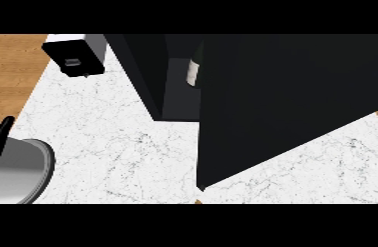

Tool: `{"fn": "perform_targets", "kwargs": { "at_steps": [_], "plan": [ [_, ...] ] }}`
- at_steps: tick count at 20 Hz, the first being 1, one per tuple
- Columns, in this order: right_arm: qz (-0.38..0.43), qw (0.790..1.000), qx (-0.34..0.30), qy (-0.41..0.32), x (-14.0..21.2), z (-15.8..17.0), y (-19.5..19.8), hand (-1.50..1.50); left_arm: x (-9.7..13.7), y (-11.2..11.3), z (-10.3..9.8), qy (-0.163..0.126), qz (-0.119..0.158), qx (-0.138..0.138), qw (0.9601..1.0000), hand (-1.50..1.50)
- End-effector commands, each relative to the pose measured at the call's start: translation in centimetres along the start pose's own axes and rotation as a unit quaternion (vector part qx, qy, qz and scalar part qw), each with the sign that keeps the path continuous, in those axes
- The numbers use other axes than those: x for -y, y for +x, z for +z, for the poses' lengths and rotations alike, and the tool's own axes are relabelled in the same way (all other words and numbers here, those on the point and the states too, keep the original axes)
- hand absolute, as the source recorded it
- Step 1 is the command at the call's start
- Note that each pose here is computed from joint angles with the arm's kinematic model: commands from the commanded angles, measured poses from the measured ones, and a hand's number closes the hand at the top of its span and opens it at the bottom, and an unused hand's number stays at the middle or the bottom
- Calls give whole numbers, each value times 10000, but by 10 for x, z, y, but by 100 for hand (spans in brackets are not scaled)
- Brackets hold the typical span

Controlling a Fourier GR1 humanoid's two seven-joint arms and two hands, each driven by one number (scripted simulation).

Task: Pick up the wine, place it into the cabinet and close the cabinet

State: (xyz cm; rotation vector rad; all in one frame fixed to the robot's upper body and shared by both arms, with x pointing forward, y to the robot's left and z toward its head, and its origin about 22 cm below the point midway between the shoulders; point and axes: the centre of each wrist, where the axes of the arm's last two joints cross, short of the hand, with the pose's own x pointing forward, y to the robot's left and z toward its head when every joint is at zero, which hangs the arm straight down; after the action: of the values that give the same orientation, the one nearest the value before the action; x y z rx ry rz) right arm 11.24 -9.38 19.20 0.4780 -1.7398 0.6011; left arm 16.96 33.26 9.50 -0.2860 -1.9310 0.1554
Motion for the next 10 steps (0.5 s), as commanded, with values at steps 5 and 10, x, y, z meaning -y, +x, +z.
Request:
{"fn": "perform_targets", "kwargs": {
  "at_steps": [5, 10],
  "plan": [
    [-494, 9983, 193, 237, -23, -64, 13, 150, 5, 3, -15, -114, 141, 91, 9998, -150],
    [-354, 9989, 281, 91, -18, -107, 25, 150, 14, -10, -15, -68, 192, 11, 9998, -150]
  ]
}}
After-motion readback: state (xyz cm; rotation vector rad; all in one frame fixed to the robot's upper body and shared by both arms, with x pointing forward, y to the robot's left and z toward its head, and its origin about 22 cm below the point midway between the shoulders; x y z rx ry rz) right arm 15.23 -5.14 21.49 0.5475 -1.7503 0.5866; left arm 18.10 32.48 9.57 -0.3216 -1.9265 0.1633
